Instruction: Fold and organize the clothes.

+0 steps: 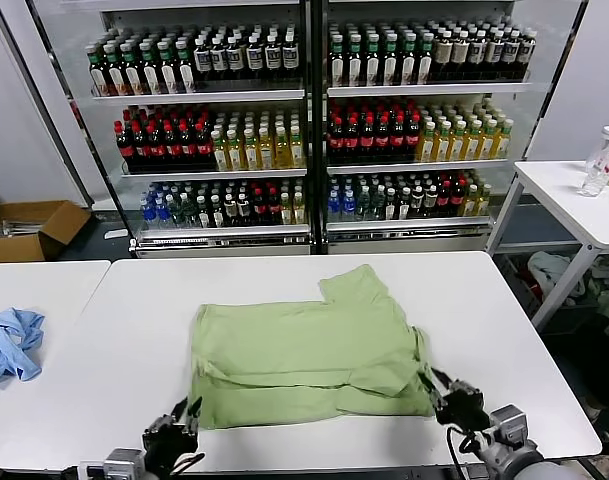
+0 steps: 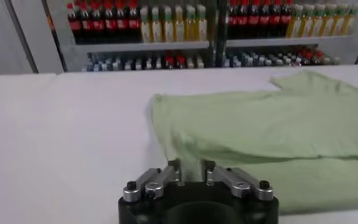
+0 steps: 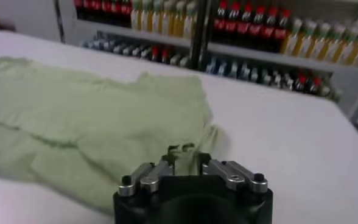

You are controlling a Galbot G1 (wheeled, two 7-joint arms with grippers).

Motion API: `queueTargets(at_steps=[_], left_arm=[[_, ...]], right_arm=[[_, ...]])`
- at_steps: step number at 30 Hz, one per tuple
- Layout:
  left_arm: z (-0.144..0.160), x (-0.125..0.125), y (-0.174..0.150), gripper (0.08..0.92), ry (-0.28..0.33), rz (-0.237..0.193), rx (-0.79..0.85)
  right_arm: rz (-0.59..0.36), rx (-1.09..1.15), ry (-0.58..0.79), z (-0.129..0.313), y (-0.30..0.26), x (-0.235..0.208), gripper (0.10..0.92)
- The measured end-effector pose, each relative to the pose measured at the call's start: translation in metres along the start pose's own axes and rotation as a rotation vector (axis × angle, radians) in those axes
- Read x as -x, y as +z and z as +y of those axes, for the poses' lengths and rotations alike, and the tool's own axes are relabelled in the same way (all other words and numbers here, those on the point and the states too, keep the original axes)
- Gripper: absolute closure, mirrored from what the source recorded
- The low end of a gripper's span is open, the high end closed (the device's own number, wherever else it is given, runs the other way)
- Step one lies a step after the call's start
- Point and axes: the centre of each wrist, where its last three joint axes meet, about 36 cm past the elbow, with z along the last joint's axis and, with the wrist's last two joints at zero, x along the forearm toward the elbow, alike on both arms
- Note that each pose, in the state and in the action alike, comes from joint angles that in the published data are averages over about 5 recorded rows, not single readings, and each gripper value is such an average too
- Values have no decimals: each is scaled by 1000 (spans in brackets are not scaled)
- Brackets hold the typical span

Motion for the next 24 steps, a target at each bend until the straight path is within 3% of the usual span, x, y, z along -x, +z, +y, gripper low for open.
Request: queueTargets(at_steps=[5, 12, 17, 24], left_arm=[[11, 31, -16, 458, -11, -40, -2], [21, 107, -37, 259, -30, -52, -6], [20, 162, -55, 182, -37, -39, 6], [16, 221, -78, 177, -50, -8, 28]], right_arm=[[-22, 45, 16, -7, -17, 56, 374], [31, 79, 29, -13, -39, 157, 211], [95, 75, 39, -12, -57, 223, 200], [185, 78, 43, -7, -67, 283, 200]])
